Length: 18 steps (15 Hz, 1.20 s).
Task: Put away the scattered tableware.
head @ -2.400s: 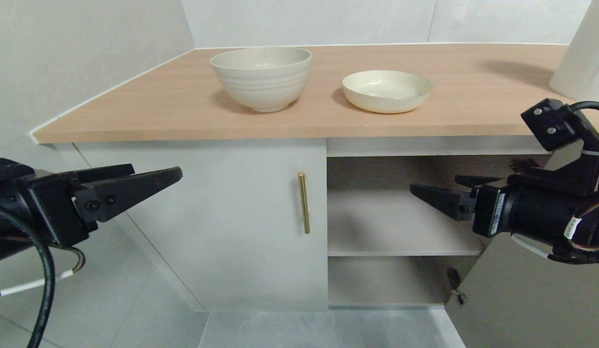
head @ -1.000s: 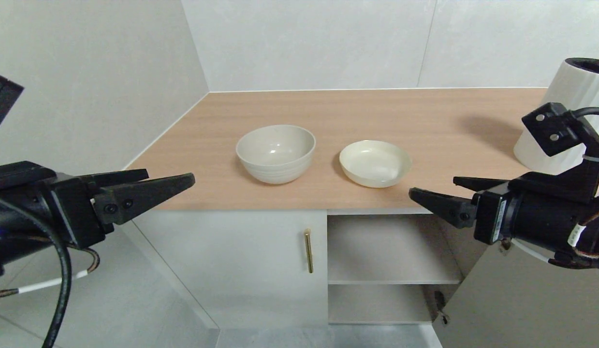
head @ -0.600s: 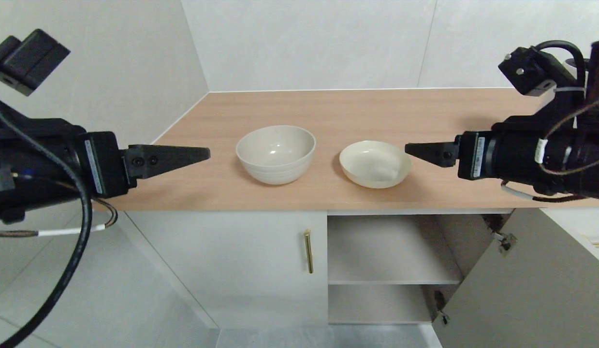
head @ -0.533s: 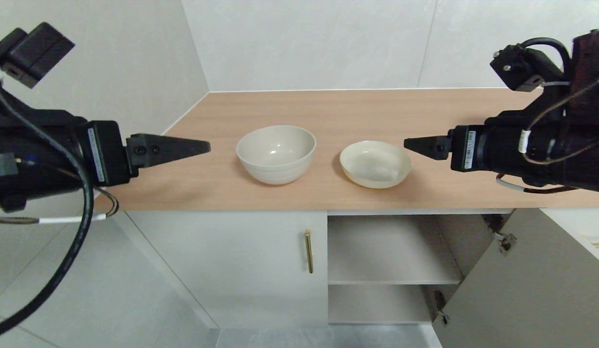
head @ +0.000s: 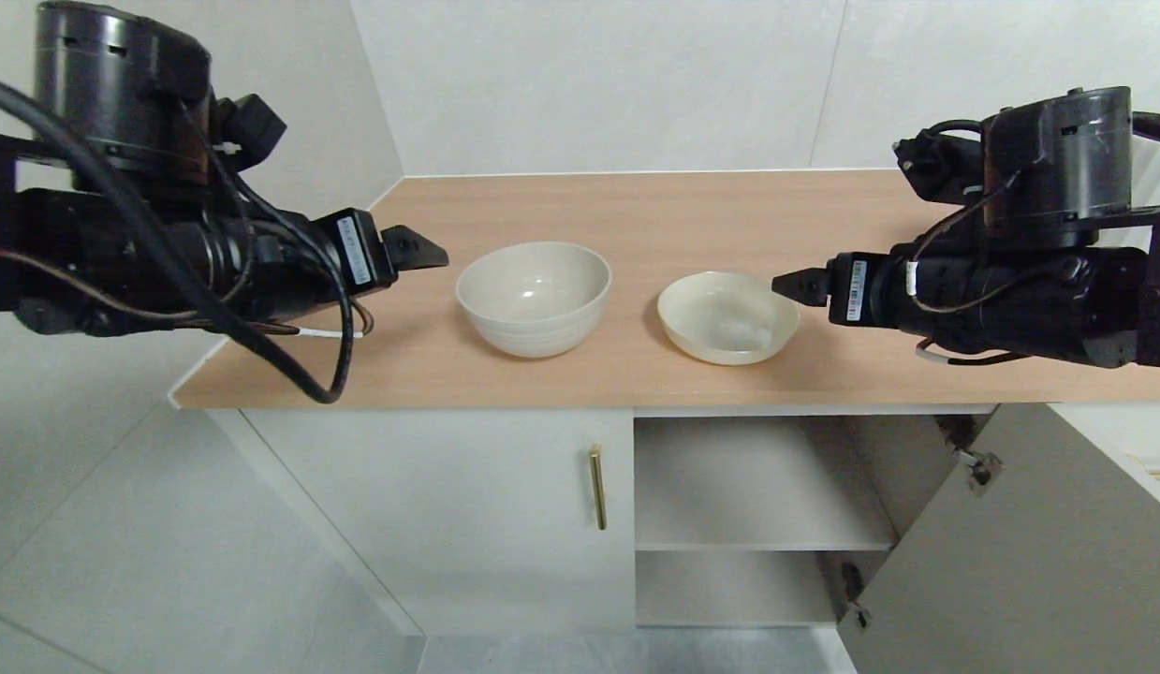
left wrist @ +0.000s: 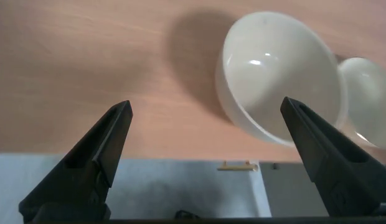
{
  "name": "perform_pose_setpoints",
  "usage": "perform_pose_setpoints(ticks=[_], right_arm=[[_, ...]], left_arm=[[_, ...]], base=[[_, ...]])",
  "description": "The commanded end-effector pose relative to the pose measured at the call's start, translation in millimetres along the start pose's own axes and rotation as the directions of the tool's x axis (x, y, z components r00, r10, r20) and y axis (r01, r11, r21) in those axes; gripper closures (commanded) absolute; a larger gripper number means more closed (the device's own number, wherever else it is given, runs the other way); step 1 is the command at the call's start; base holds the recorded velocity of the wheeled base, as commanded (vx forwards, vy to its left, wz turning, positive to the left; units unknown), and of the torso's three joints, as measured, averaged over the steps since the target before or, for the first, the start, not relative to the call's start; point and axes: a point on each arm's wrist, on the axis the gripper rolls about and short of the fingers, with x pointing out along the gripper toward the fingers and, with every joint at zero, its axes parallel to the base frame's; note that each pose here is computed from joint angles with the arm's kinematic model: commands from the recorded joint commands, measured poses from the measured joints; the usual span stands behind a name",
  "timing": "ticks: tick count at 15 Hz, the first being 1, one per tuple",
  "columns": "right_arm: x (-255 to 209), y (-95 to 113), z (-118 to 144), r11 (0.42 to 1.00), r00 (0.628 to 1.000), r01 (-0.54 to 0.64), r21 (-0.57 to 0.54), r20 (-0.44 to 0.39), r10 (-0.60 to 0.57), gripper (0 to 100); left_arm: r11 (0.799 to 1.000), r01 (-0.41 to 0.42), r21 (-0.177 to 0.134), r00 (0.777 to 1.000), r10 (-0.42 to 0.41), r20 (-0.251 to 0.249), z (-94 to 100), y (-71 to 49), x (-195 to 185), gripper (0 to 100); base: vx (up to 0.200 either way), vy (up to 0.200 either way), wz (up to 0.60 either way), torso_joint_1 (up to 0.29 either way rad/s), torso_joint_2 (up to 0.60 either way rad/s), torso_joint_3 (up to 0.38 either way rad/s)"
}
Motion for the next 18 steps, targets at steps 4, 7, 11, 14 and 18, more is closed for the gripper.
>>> perform_pose_setpoints(ticks=[4, 7, 11, 14, 18], right_arm=[[-1.6, -0.7, -2.9, 1.0, 1.0, 0.003, -0.002, -0.006, -0.003, 0], [-2.1, -0.8, -2.4, 1.0, 1.0, 0.005, -0.001, -0.003, -0.005, 0], [-1.5, -1.2, -3.1, 1.0, 1.0, 0.025, -0.002, -0.001, -0.025, 0], [-1.9, -1.4, -3.1, 1.0, 1.0, 0.025, -0.002, -0.001, -0.025, 0], [-3.0, -1.5, -2.4, 1.0, 1.0, 0.026, -0.001, 0.002, -0.026, 0]], left_arm=[[1.0, -0.024, 0.005, 0.999, 0.024, 0.046, -14.1, -15.5, 53.0, 0], [1.0, -0.017, 0.013, 0.999, 0.017, 0.046, -19.9, -20.9, 61.0, 0], [1.0, -0.018, 0.017, 0.999, 0.017, 0.034, -23.5, -22.0, 67.3, 0], [0.999, -0.023, 0.022, 1.0, 0.023, 0.018, -27.4, -21.8, 73.8, 100], [1.0, -0.021, 0.016, 0.999, 0.02, 0.032, -25.1, -23.2, 73.1, 100]], base=[[0.0, 0.0, 0.0, 0.0, 0.0, 0.0], [0.0, 0.0, 0.0, 0.0, 0.0, 0.0], [0.0, 0.0, 0.0, 0.0, 0.0, 0.0], [0.0, 0.0, 0.0, 0.0, 0.0, 0.0], [0.0, 0.0, 0.0, 0.0, 0.0, 0.0]])
